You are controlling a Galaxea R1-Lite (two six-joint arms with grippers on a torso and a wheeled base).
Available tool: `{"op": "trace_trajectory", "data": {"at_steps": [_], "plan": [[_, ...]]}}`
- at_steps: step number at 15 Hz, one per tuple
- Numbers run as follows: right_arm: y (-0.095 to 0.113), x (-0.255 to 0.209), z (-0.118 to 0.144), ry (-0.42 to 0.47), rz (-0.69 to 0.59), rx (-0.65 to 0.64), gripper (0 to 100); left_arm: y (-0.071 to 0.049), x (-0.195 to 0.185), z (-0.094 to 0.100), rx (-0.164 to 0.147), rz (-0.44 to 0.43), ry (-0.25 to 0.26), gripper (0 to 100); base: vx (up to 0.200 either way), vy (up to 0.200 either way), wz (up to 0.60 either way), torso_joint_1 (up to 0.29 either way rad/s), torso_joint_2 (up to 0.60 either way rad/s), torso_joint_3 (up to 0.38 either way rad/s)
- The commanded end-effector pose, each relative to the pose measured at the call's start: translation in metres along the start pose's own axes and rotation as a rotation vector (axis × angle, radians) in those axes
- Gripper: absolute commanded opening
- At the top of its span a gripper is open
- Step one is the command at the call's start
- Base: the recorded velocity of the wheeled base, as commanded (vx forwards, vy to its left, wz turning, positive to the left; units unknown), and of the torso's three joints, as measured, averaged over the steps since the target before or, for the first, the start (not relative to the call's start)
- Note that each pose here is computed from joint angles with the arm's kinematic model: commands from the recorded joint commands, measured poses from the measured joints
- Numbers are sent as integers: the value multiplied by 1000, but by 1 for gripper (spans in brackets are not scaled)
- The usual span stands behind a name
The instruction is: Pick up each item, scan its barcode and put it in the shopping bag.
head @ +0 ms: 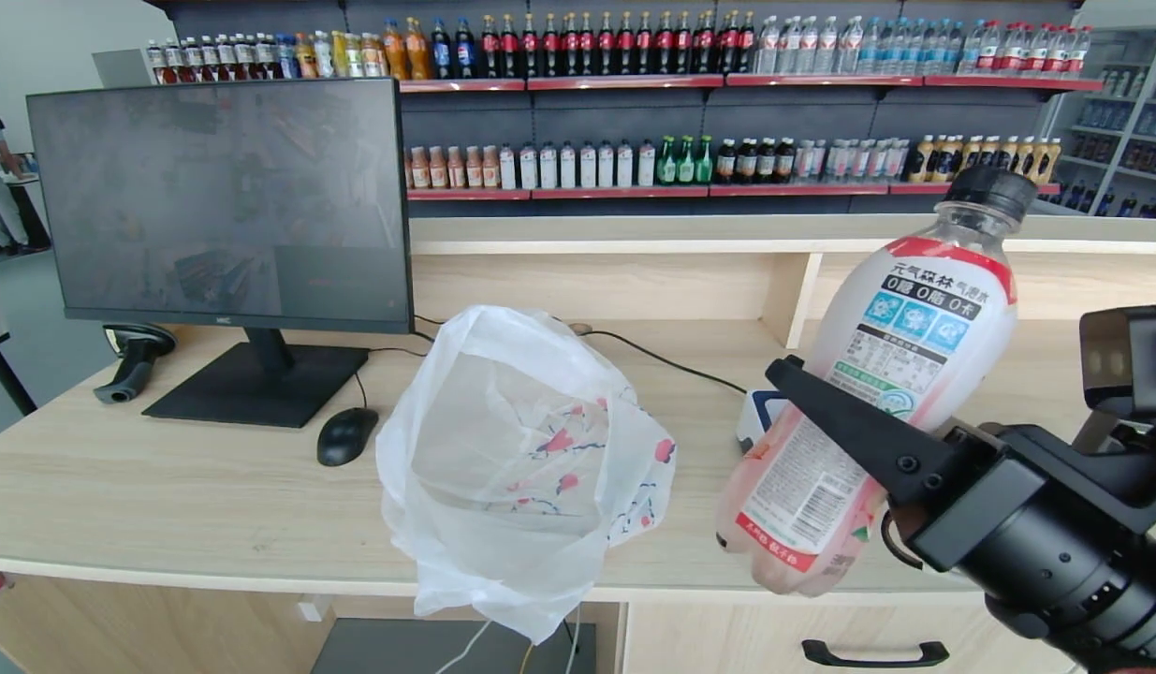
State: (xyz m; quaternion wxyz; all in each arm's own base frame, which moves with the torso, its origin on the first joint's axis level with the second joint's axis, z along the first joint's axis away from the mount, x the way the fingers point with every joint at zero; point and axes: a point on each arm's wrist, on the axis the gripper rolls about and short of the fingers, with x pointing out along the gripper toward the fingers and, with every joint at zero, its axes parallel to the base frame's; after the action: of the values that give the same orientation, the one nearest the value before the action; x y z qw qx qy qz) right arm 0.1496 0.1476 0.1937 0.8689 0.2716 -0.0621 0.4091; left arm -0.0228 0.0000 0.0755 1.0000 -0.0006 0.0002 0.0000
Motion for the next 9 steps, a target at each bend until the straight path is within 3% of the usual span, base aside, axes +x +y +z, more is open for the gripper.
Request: {"op": "trace_trajectory", "data": {"at_steps": [1,4,6,9], "plan": [[-6,1,-5,23,-22,-29,0,0,0,0,0,0,0,100,0,0,0,0,0,0],[-12,-6,-1,21,-41,-53,0,0,0,0,0,0,0,100,0,0,0,0,0,0],[-12,4,-2,66,78,-71,0,0,0,0,0,0,0,100,0,0,0,0,0,0],[-28,1,-1,101,81,-169,0,0,0,0,0,0,0,100,0,0,0,0,0,0]]}}
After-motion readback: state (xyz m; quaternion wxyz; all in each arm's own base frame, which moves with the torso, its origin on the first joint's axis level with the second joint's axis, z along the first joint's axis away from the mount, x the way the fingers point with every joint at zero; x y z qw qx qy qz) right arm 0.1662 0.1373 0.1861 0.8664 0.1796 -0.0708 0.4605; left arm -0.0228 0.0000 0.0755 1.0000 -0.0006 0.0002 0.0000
